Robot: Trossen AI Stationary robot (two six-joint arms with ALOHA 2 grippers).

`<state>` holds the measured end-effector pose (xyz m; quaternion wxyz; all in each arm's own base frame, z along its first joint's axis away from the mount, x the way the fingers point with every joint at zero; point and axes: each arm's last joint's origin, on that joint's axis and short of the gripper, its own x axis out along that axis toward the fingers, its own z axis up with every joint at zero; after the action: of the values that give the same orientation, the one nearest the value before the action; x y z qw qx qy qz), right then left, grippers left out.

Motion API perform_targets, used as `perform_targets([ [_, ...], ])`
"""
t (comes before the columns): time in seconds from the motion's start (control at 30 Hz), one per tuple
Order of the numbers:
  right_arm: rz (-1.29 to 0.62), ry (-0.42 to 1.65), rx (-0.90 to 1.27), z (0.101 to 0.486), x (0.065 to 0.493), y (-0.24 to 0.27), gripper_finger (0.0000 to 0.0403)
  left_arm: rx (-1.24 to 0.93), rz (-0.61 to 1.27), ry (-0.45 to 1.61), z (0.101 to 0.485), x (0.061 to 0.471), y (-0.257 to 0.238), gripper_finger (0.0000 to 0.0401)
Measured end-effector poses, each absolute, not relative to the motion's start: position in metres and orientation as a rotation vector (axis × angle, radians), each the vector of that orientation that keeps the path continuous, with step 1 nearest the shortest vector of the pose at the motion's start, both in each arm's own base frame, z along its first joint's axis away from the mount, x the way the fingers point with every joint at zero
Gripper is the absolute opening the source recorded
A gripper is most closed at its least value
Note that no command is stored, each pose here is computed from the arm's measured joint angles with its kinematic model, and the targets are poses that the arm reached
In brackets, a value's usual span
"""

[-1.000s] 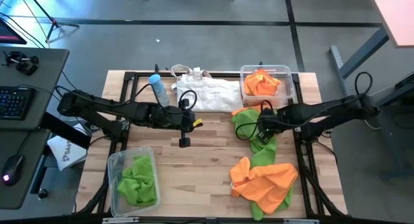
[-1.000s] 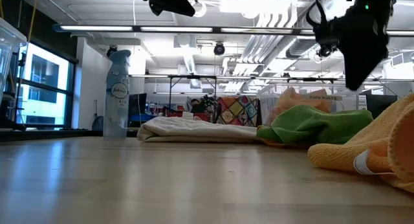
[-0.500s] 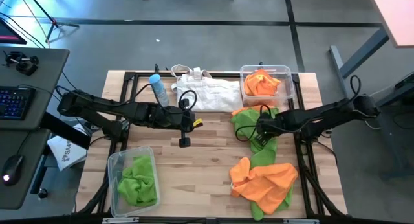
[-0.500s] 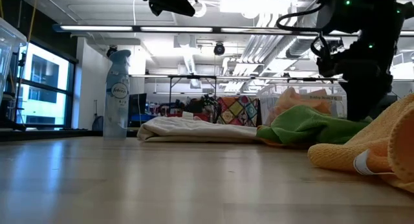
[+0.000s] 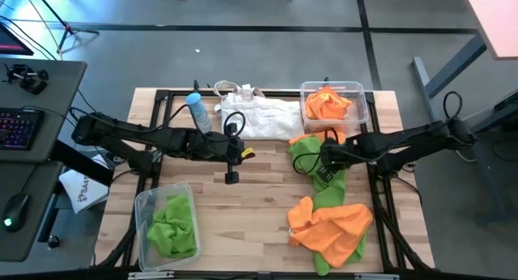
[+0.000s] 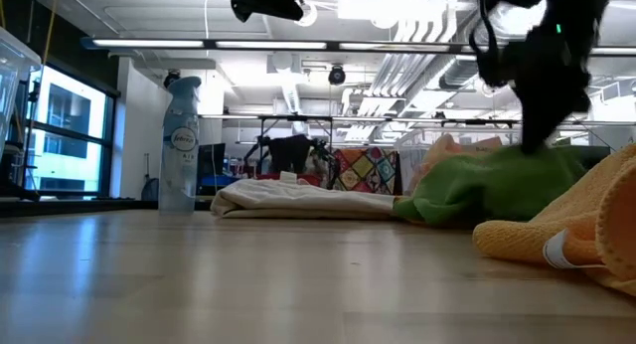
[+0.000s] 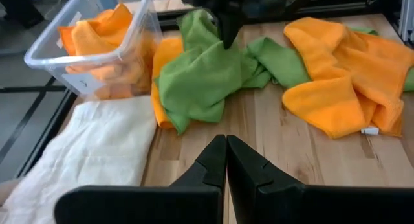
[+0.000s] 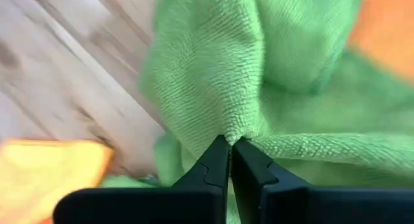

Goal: Sort microfiber towel by color & place in baskets
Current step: Put the green microfiber cloth into the bottom transparent bin

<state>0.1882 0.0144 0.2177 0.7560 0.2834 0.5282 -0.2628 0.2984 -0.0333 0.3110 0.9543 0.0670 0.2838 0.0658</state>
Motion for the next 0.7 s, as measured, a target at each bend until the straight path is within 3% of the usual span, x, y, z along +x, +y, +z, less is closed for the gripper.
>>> perform_targets([
  [0.4,-0.504,0.743,0.325,0.375,0.196,0.018,0.0001,0.236,0.158,0.335,0.333,0.309,-0.032,0.0],
  [0.57,-0.497,0.642,0.23,0.408,0.191,0.015,0.0001,0.168,0.143,0.15,0.35,0.314,-0.029,0.0001],
  [0.7,-0.482,0.621,0.201,0.413,0.191,0.015,0.0001,0.101,0.161,0.106,0.354,0.315,-0.022,0.0014],
])
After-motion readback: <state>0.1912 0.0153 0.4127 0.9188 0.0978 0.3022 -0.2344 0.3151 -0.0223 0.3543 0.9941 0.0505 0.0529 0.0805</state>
